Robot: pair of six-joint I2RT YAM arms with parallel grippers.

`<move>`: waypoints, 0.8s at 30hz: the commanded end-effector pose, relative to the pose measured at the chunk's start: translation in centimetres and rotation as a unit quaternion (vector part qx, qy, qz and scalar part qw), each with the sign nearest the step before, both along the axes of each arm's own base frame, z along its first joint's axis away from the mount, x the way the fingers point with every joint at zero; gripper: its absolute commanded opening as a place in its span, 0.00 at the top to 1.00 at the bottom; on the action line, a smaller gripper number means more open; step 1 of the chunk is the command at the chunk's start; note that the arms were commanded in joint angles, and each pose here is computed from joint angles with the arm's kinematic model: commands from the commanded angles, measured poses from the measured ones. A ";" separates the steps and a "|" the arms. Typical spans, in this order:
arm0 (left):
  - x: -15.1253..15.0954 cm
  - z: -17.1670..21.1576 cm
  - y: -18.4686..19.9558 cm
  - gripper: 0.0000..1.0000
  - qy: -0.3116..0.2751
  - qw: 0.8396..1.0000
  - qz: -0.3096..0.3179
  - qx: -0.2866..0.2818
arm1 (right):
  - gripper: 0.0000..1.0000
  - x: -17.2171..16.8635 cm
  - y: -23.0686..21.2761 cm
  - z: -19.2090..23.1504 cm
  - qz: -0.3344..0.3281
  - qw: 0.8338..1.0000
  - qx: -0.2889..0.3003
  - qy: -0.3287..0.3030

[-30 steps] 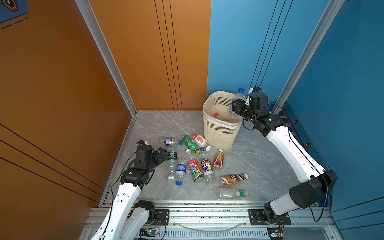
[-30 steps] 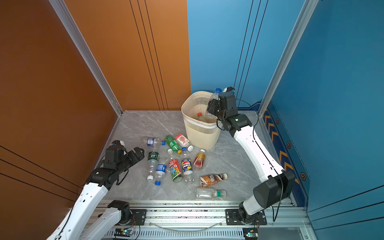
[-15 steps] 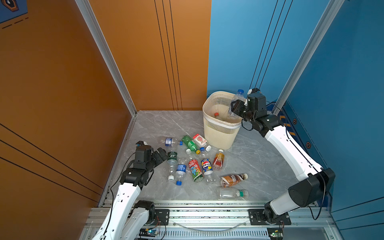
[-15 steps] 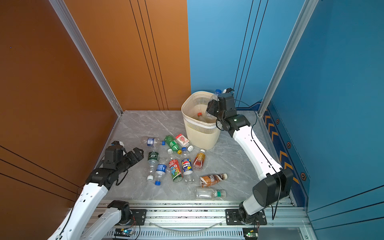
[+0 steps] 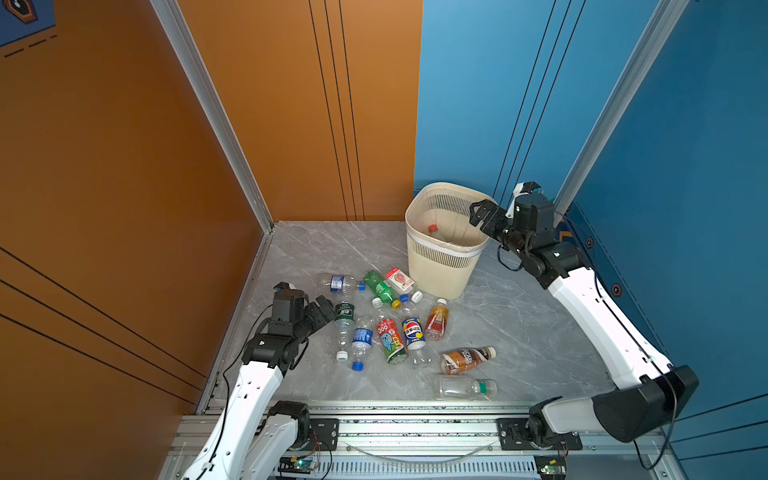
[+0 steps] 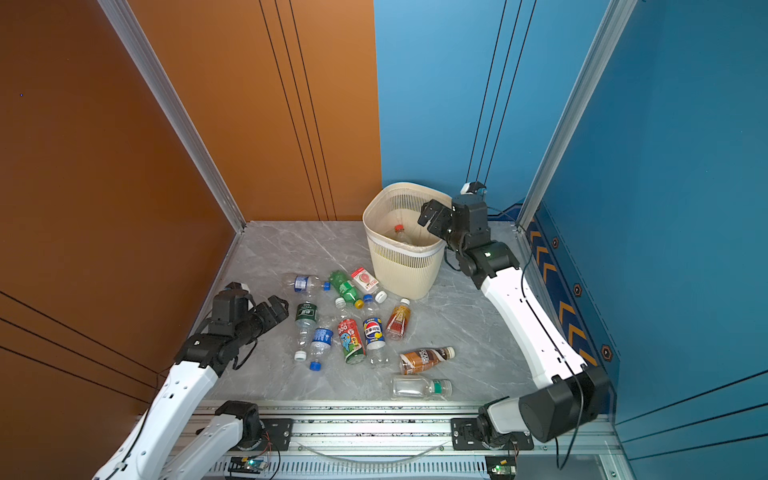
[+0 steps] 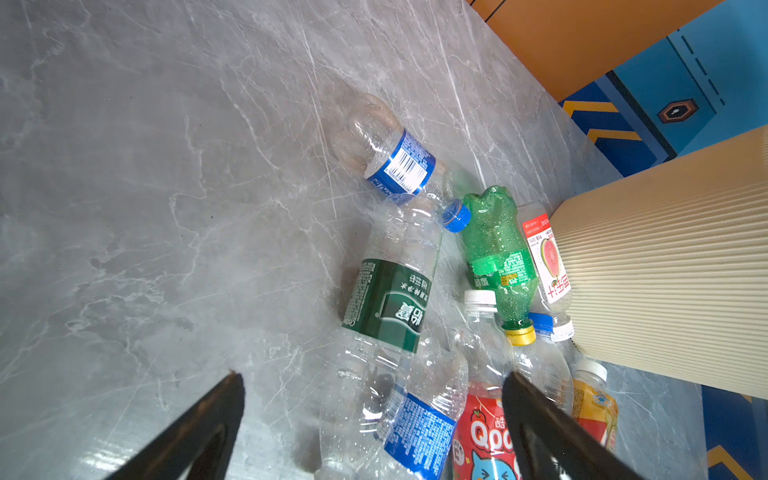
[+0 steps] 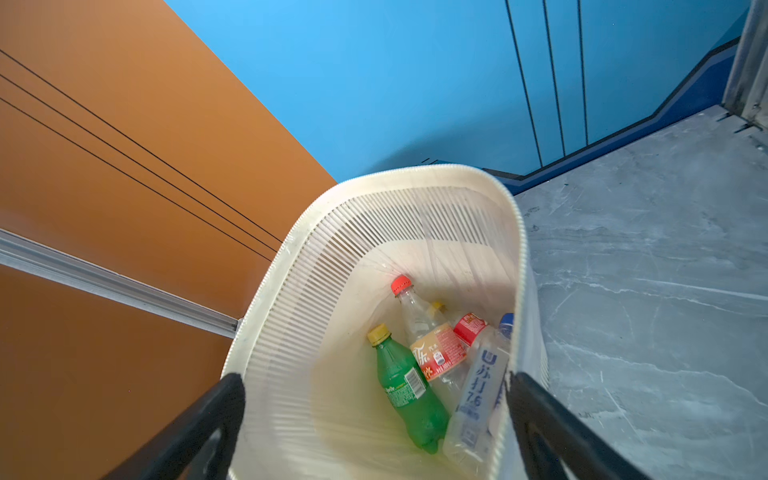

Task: Put the plastic bottles in the bin
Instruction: 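Lower the left gripper onto the clear green-label water bottle while the right arm withdraws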

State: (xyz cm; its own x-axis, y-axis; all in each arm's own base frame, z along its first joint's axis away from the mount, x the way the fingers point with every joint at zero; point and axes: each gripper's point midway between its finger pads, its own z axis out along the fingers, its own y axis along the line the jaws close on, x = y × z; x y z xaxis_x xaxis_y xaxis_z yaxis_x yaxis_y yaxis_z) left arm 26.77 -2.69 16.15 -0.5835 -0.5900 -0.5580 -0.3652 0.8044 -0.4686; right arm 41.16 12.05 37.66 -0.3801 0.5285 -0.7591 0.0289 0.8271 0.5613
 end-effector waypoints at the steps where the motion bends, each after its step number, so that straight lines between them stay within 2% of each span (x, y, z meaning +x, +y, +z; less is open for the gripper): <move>1: -0.5 -1.0 -0.1 0.02 0.018 1.000 -0.009 0.000 | 0.00 -2.9 -1.8 -1.5 -0.017 1.000 -0.013 -0.004; 6: -0.4 -1.7 -0.6 0.02 0.032 0.999 -0.022 -0.005 | 0.00 -6.9 -4.8 -6.9 -0.067 0.998 0.018 0.002; 9: -0.5 -2.4 -1.1 0.01 0.047 0.998 -0.037 -0.010 | 0.00 -8.0 -6.1 -8.2 -0.082 0.996 0.017 0.017; 14: -0.4 -3.8 -1.9 0.01 0.074 0.995 -0.060 -0.003 | 0.00 -7.7 -6.4 -8.1 -0.085 0.996 0.013 0.022; 24: 0.6 -7.5 -3.6 0.04 0.151 0.980 -0.109 0.070 | 0.00 -6.9 -5.7 -8.9 -0.074 0.996 0.019 0.035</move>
State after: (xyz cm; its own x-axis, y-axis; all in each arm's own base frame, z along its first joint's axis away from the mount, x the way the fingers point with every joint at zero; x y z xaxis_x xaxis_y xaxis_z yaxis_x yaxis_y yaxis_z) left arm 26.47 -6.32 8.24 -0.8288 -0.4201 -0.3695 -0.3185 0.8973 -0.3057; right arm 34.17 6.40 27.22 -0.3785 0.5902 -0.7130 0.2082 0.8049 0.5558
